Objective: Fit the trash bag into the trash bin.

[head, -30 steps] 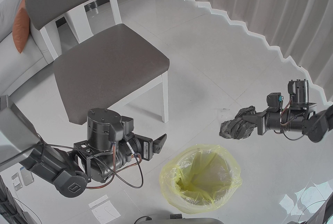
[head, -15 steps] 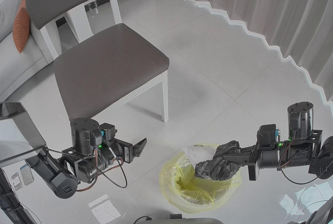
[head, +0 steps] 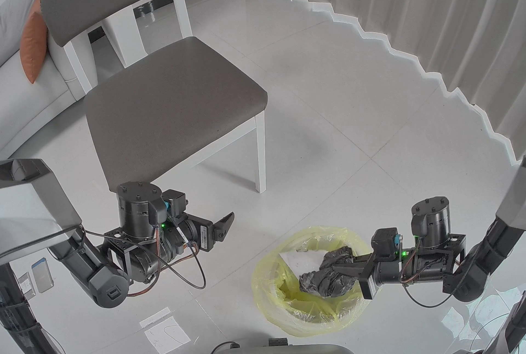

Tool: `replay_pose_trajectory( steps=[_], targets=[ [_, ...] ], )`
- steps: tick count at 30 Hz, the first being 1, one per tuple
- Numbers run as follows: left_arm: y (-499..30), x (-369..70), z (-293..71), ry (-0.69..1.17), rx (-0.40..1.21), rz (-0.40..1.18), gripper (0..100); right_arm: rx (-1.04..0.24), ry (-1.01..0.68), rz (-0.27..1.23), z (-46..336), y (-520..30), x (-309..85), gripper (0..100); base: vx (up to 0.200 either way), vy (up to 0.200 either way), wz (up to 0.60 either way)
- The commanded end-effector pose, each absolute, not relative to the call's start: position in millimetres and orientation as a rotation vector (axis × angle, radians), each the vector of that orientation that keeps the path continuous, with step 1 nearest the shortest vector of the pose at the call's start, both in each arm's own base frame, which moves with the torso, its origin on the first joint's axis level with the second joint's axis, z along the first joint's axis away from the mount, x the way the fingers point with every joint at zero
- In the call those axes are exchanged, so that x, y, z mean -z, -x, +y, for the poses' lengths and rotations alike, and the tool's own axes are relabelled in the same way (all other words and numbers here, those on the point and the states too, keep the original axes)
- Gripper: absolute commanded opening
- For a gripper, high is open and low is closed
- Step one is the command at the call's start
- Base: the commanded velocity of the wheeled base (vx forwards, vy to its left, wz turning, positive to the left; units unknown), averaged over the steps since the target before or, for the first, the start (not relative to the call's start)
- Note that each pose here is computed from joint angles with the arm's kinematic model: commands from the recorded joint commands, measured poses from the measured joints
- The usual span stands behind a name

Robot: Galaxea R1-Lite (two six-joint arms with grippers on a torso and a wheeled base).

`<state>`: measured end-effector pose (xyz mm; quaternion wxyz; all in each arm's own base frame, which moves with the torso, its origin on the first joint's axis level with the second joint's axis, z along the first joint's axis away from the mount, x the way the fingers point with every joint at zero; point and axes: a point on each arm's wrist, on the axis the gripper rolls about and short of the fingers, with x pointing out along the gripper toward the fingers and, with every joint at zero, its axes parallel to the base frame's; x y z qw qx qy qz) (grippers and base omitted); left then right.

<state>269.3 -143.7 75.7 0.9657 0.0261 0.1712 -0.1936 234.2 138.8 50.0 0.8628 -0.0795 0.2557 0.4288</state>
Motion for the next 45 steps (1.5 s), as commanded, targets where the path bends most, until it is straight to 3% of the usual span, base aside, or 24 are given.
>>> replay_pose_trajectory(
  steps=[1, 10, 25, 35, 45],
  targets=[
    [-276, -69, -143, -0.054, 0.378, 0.359, 100, -0.871, 0.188, 0.692, 128, -236, -7, 0, 0.0, 0.0, 0.0],
    [-283, -64, -147, -0.055, 0.38, 0.365, 100, -0.837, 0.224, 0.735, 114, -245, 16, 0, 0.0, 0.0, 0.0],
    [-286, -59, -143, -0.051, 0.363, 0.379, 100, -0.857, 0.232, 0.71, 143, -298, 56, 0, 0.0, 0.0, 0.0],
    [-289, -53, -144, -0.045, 0.363, 0.349, 100, -0.858, 0.298, 0.772, 126, -292, 64, 0, 0.0, 0.0, 0.0],
    [-292, -47, -142, -0.037, 0.36, 0.349, 100, -0.868, 0.304, 0.753, 142, -321, 58, 0, 0.0, 0.0, 0.0]
  ],
)
